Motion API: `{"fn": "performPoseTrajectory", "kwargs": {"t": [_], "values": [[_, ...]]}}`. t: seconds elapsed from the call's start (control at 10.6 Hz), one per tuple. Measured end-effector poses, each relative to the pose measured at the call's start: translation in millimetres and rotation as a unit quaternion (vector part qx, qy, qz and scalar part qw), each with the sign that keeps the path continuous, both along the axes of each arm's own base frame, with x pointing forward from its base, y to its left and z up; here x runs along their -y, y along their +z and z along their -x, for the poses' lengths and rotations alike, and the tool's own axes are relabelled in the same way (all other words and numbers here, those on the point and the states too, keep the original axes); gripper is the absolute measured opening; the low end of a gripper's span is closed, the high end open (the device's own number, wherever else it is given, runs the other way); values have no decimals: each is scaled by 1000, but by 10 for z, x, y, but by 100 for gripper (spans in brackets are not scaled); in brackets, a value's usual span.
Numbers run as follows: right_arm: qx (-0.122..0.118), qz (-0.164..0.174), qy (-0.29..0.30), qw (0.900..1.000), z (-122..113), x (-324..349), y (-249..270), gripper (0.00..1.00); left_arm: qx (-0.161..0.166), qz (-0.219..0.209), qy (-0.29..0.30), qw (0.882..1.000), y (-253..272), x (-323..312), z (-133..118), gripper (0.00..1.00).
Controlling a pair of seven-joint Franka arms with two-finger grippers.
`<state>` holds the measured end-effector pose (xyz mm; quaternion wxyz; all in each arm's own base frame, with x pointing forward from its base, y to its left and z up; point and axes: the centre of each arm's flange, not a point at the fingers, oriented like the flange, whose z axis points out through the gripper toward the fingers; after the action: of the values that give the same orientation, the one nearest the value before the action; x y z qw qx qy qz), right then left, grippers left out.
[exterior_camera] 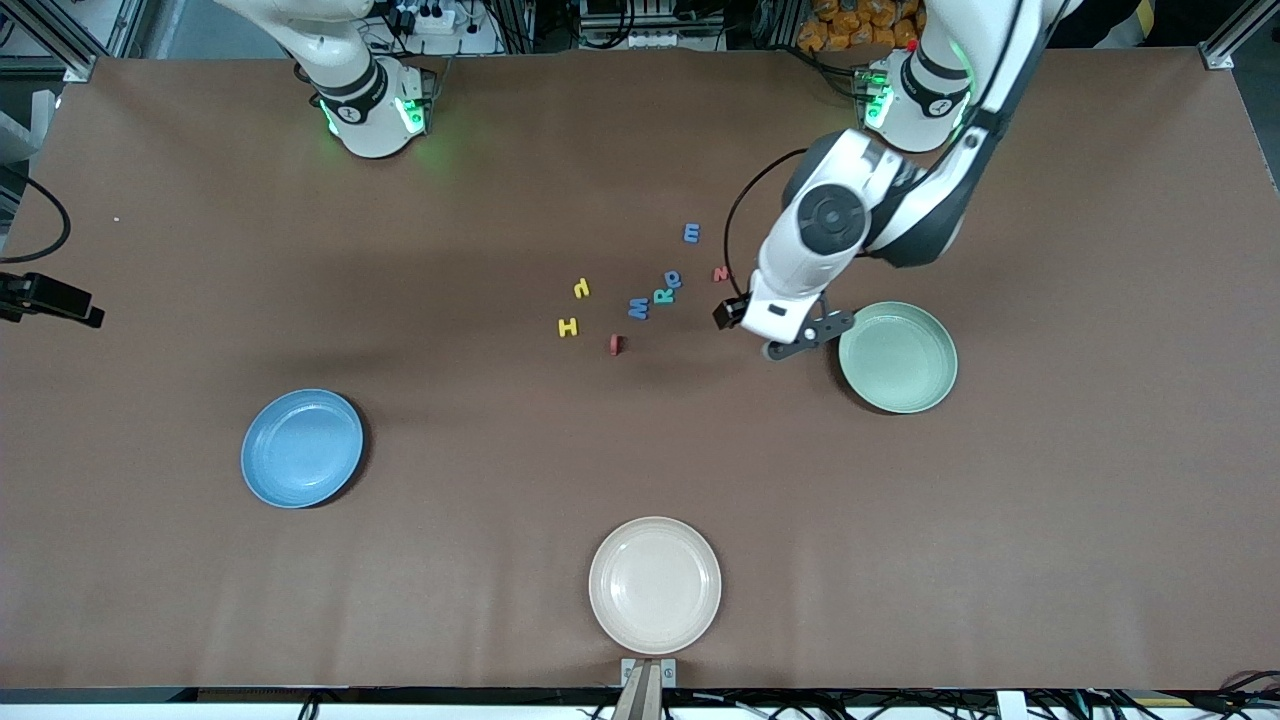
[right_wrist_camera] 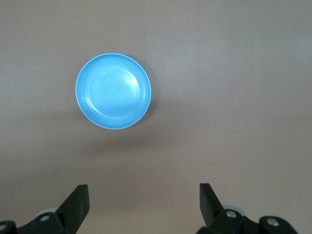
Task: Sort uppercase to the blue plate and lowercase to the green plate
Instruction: 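Move the left gripper over the letter pile toward the pink w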
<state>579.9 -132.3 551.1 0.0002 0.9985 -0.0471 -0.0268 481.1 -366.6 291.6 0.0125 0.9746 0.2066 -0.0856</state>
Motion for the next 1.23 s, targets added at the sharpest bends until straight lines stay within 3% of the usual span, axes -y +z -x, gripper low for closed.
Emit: {"fn": "performPoseTrajectory", "kwargs": {"t": [0.38, 0.76, 1.23], "values": [[-7, 0, -13, 1000, -41, 162, -183, 100, -14, -9, 28, 999, -694, 380, 273, 100], [-4, 1, -14, 1000, -87, 184, -253, 100, -51, -55, -8, 997, -1241, 481, 825, 100], [-5, 1, -14, 1000, -87, 183, -260, 100, -52, -66, -41, 996, -1265, 518, 1104, 97]]}}
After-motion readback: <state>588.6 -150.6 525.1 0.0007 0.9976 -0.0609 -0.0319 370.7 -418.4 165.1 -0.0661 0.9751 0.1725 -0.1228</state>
